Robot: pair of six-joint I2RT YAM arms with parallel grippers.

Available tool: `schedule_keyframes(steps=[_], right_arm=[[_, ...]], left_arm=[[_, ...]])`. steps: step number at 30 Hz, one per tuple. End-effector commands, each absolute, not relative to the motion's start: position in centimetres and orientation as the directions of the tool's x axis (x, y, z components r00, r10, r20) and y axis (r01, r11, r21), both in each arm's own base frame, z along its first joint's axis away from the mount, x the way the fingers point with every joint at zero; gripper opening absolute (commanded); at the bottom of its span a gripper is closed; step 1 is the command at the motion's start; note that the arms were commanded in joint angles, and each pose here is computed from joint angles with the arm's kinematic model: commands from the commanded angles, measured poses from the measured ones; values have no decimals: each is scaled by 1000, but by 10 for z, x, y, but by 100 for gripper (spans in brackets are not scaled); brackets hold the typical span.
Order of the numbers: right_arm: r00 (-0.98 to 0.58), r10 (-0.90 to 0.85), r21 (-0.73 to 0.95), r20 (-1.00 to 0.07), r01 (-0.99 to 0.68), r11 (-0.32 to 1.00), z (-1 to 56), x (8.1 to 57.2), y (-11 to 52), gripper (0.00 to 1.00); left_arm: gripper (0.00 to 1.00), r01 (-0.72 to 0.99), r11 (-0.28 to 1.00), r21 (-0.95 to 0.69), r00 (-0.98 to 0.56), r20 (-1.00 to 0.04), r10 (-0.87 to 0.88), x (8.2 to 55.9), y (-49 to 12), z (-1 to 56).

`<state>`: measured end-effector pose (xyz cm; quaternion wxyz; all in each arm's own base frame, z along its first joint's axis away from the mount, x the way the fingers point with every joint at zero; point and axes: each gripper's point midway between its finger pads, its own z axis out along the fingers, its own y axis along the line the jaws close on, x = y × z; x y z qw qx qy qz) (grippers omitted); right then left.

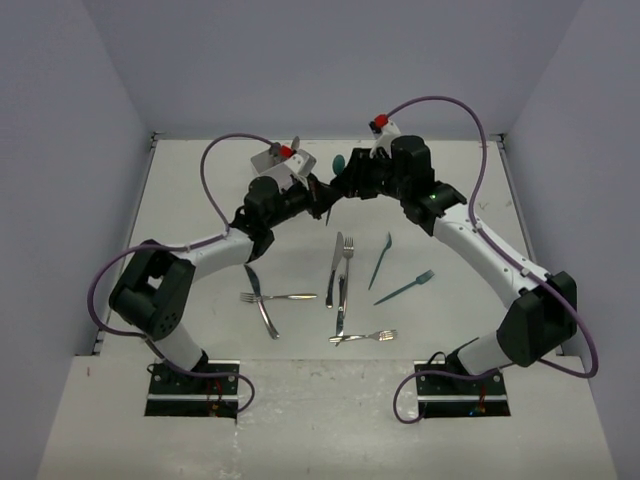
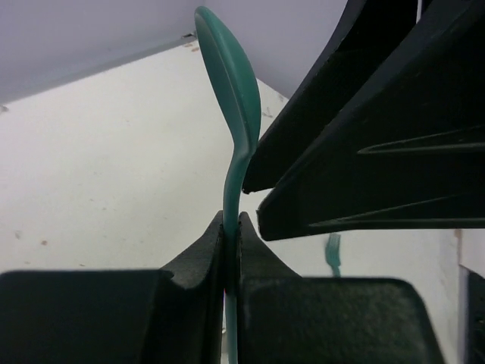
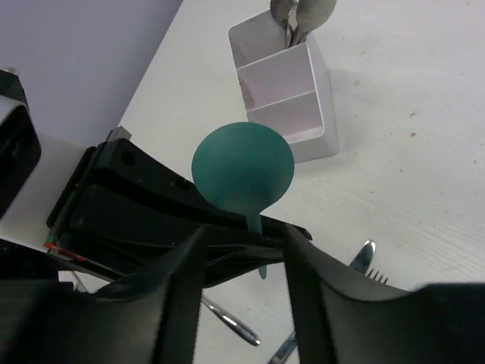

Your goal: Sort the eating utensils into containers

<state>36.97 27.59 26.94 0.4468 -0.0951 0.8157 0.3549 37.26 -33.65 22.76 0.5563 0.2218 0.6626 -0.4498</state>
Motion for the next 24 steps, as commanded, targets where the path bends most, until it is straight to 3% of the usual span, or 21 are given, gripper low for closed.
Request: schedule_keyframes(steps=[1,3,4,5,6,12,19,24], right_arm=[[-498,184,462,-847,-520,718,319,377,278,50],[-476,198,459,-857,-530,713,341,381,278,69],[-454,215,459,-865,-541,705,359,384,278,85],[-460,226,473,-859,-541,696,365,383,278,94],[-456,235,476,-858,-539,695,370,387,276,97],[-454,294,522,-841,-537,663,393,394,255,99],[-455,293,501,-841,-450,739,350,408,224,99],[-464,311,501,-830,-371,782,328,414,204,99]], left_arm=[[0,792,602,-107,-17,-988,-152,394,-315,262],[0,770,635,-57,32,-991,-127,406,-298,266],[0,771,635,-43,46,-991,-123,411,-292,270],[0,794,607,-35,45,-992,-116,412,-290,268],[0,785,619,-31,47,-993,-109,422,-275,267],[0,740,670,61,127,-991,-49,475,-219,275],[0,654,727,207,211,-974,87,542,-202,270],[0,627,751,207,178,-977,121,579,-181,240]])
